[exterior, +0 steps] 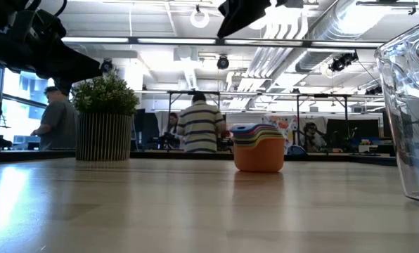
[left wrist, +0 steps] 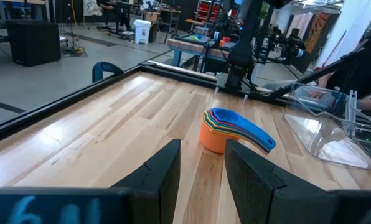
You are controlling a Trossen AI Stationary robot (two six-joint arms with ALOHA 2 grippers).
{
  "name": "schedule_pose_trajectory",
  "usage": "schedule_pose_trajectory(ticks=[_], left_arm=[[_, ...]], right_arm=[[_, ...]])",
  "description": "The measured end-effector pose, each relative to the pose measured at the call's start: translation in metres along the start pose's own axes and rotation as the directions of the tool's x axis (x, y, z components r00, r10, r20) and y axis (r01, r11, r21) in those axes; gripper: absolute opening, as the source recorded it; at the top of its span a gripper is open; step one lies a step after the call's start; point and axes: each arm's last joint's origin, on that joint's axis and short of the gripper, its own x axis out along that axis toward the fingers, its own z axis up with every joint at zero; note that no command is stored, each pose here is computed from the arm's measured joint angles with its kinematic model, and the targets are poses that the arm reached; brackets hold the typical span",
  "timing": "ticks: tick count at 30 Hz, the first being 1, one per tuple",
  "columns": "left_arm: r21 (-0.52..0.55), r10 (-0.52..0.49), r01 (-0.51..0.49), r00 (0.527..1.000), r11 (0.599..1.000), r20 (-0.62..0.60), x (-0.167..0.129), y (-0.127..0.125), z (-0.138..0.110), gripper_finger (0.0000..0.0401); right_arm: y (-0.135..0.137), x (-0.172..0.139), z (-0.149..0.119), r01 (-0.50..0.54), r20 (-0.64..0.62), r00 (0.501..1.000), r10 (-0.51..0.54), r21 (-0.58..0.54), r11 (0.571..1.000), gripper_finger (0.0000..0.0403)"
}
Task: Nest measuring cups in basket
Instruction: Put the stacked measuring cups into the transparent bin
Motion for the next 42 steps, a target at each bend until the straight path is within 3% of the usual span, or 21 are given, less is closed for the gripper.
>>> schedule_pose_trajectory(ticks=[12, 20, 33, 42], left_arm=[[0.000, 0.000, 0.000, 1.000, 1.000, 0.000, 0.000, 0.000, 0.000, 0.0115], [0.000, 0.000, 0.000, 1.000, 1.000, 0.000, 0.000, 0.000, 0.000, 0.0115], [0.000, 0.000, 0.000, 1.000, 1.000, 0.000, 0.000, 0.000, 0.000, 0.0115], [0.000, 0.000, 0.000, 1.000, 1.000, 0.000, 0.000, 0.000, 0.000, 0.0115]], right_arm=[[0.027, 0.040, 0.005, -0.132, -0.129, 0.986, 0.106, -0.217, 0.967, 0.0115], [0.046, 0.076, -0.001, -0.281, -0.260, 0.939, 0.225, -0.202, 0.938, 0.0119], [0.072, 0.106, -0.009, -0.413, -0.386, 0.868, 0.314, -0.208, 0.887, 0.0251], [0.085, 0.121, -0.016, -0.407, -0.383, 0.874, 0.299, -0.242, 0.881, 0.0278]])
